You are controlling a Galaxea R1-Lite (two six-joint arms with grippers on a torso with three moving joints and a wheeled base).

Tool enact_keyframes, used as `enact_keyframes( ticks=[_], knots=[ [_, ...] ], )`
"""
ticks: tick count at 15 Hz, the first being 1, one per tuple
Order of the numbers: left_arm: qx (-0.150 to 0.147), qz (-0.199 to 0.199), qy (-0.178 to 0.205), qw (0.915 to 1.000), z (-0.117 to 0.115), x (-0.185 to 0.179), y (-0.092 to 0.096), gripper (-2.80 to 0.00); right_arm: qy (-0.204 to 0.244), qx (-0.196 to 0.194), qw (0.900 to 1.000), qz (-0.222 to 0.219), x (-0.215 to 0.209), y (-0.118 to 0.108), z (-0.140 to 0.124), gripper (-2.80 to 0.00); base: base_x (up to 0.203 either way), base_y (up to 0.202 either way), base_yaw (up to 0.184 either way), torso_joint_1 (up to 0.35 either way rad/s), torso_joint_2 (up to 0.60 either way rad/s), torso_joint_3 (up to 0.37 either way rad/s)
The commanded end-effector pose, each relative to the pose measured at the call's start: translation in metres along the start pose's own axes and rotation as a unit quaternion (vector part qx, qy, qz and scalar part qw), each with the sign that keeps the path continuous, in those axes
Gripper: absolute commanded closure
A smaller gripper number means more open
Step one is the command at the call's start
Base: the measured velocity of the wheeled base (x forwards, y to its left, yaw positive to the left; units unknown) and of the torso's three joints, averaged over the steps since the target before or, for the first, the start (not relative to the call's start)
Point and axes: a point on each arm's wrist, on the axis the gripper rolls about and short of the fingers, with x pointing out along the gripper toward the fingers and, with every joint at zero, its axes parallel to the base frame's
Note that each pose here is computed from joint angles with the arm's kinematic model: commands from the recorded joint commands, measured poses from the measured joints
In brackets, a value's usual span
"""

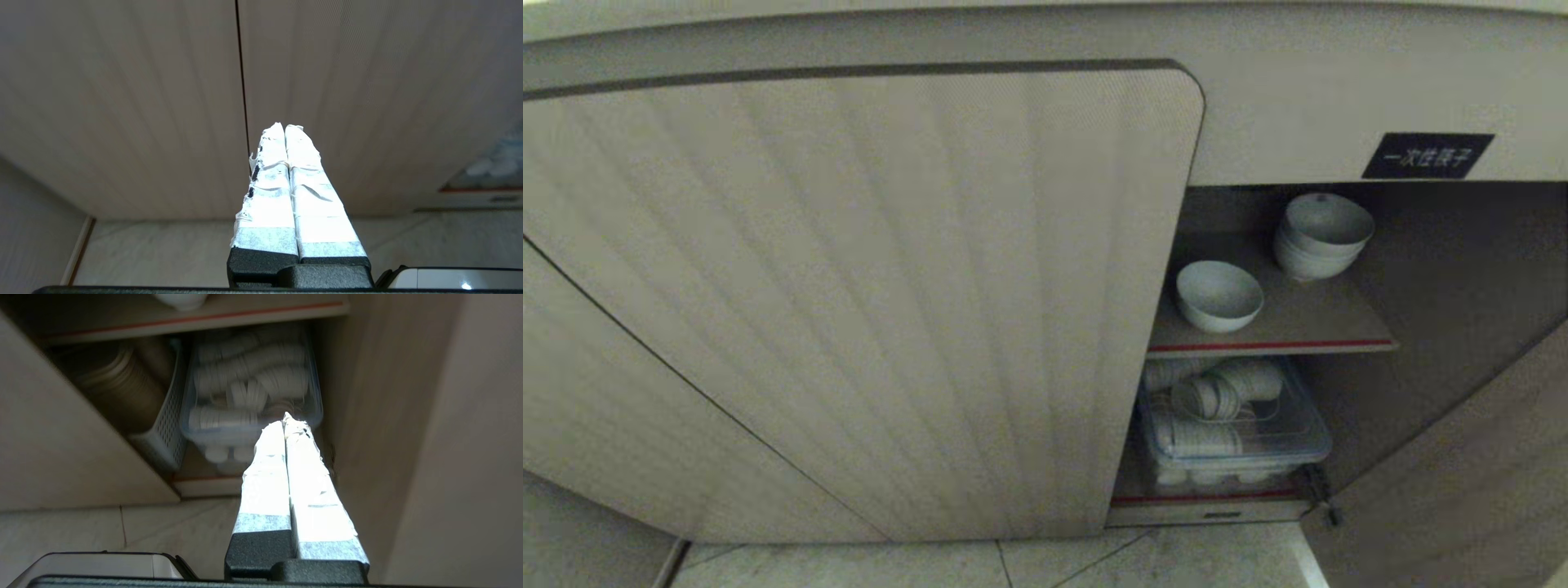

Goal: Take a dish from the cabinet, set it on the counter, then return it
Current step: Take the bowl from the cabinet

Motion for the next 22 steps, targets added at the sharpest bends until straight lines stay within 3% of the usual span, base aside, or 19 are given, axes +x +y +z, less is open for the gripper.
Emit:
enact_keyframes(
  ticks=[1, 4, 22],
  knots=[
    [0.001, 0.001, 0.0, 1.0, 0.0, 0.0, 0.0, 0.0, 0.001, 0.0, 1.0, 0.0, 0.0001, 0.0, 0.0, 0.0, 0.195, 0.0, 0.006, 0.002, 0.0, 0.003],
    [0.0, -0.001, 0.0, 1.0, 0.0, 0.0, 0.0, 0.0, 0.001, 0.0, 1.0, 0.0, 0.0001, 0.0, 0.0, 0.0, 0.14, 0.0, 0.002, 0.004, 0.0, 0.005],
    [-0.001, 0.0, 0.0, 1.0, 0.0, 0.0, 0.0, 0.0, 0.001, 0.0, 1.0, 0.0, 0.0001, 0.0, 0.0, 0.0, 0.0, 0.0, 0.0, 0.0, 0.0, 0.0]
  ],
)
